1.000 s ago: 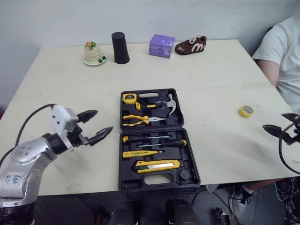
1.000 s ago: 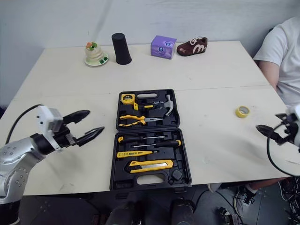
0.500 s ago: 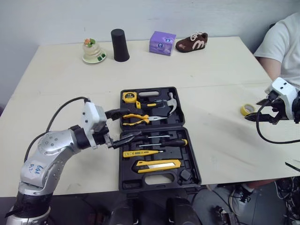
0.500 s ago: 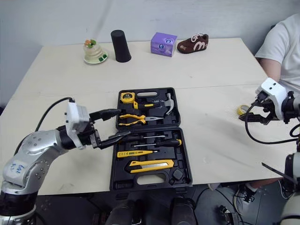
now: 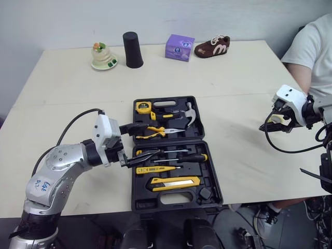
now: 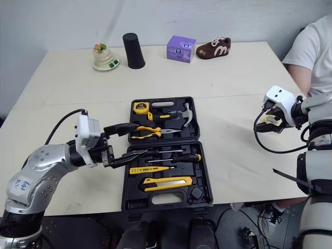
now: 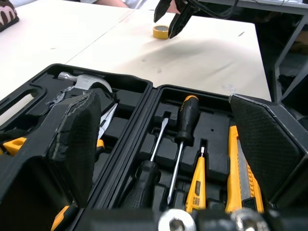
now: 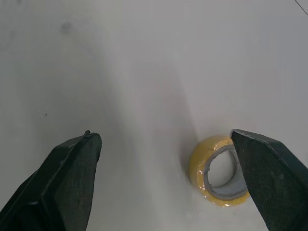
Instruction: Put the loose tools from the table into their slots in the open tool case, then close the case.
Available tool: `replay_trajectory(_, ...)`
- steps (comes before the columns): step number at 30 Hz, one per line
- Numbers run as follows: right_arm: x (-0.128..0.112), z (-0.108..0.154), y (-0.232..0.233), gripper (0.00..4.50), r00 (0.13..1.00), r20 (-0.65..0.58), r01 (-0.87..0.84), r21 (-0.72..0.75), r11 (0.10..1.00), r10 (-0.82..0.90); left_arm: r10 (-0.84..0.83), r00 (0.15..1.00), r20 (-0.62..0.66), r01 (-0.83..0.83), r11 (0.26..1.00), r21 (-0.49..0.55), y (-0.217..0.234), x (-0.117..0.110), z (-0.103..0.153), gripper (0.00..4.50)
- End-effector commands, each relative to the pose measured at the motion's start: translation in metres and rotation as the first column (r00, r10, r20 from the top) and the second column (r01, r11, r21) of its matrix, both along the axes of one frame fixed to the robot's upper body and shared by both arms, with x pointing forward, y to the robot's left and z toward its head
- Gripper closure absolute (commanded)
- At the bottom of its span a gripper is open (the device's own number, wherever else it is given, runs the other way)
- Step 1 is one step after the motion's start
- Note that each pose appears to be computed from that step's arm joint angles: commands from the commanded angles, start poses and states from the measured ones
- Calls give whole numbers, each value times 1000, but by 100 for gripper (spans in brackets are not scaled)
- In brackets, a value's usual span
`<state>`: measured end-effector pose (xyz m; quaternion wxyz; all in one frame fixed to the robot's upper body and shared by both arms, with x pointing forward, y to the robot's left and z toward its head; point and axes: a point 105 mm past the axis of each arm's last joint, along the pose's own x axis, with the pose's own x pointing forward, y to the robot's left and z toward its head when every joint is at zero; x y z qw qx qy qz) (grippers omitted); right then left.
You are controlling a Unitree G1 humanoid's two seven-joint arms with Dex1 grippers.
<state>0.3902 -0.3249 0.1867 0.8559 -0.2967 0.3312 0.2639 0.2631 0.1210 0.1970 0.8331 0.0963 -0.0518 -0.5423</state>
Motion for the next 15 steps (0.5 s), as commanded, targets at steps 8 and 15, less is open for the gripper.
replay_trajectory(8,1,4,-6,0,998,-19,61,-39,997,-61,-13,997,81,11,1000,25,-3,-16,18,6)
replay_trajectory(15,2,-1,-10,0,993,-11,117,-26,993,-117,-10,996,85,8,999,32,-3,-16,19,6)
